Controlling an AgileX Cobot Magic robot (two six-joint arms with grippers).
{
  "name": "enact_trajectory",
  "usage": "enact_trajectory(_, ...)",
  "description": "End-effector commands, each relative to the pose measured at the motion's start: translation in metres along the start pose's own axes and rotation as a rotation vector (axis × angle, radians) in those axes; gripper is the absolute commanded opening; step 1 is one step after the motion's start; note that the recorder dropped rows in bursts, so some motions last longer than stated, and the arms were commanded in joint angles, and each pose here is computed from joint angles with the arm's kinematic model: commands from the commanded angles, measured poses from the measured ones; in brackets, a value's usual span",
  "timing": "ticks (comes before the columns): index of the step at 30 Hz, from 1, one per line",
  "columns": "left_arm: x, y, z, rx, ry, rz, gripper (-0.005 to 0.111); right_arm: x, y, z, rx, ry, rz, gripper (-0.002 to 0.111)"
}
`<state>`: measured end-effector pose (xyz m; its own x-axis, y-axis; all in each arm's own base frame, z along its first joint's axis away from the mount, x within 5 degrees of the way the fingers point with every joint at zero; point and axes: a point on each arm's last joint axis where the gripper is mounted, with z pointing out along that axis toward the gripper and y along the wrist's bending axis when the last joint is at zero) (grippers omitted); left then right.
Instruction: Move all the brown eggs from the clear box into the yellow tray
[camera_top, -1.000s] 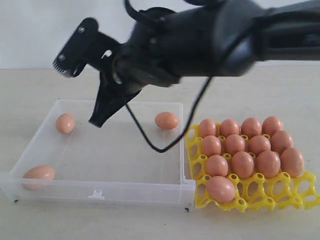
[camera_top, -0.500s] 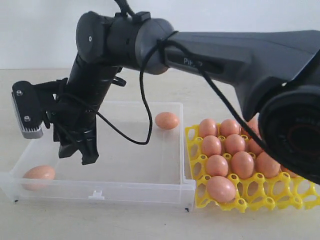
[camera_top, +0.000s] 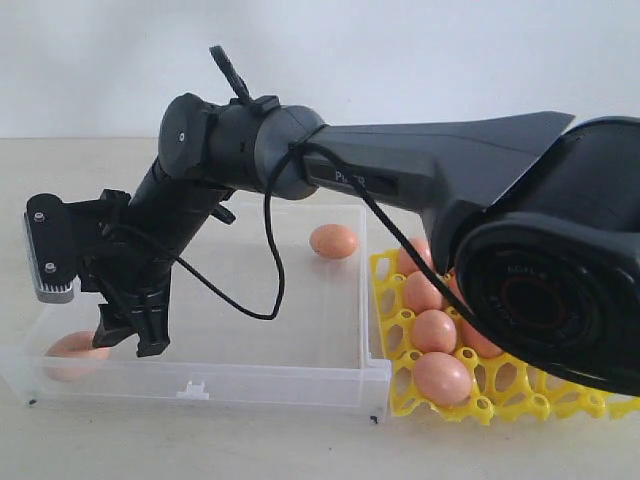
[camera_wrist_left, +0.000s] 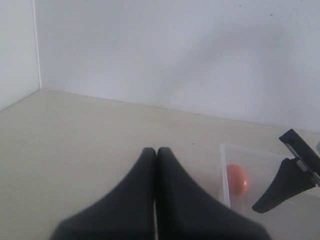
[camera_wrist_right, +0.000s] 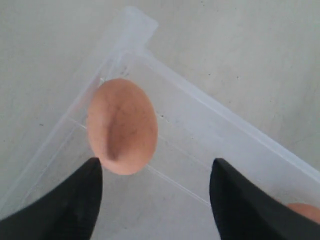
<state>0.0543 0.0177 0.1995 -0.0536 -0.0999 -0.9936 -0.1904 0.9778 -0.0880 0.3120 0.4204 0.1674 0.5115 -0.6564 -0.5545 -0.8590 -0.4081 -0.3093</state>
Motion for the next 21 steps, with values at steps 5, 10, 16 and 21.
enact_trajectory(5,0.001,-0.001,0.000,0.012,0.001,0.002,-0.004,0.008,0.006,0.021,-0.029,-0.027,-0.015,0.059)
enact_trajectory(10,0.001,-0.001,0.000,0.012,0.001,0.002,-0.004,0.011,0.004,0.027,0.000,-0.036,-0.023,0.059)
enact_trajectory(16,0.001,-0.001,0.000,0.013,0.000,0.002,-0.004,0.013,0.003,0.034,0.027,-0.067,-0.042,0.059)
enact_trajectory(21,0.001,-0.001,0.000,0.013,0.000,0.002,-0.004,0.020,0.005,0.044,0.027,-0.066,-0.035,0.059)
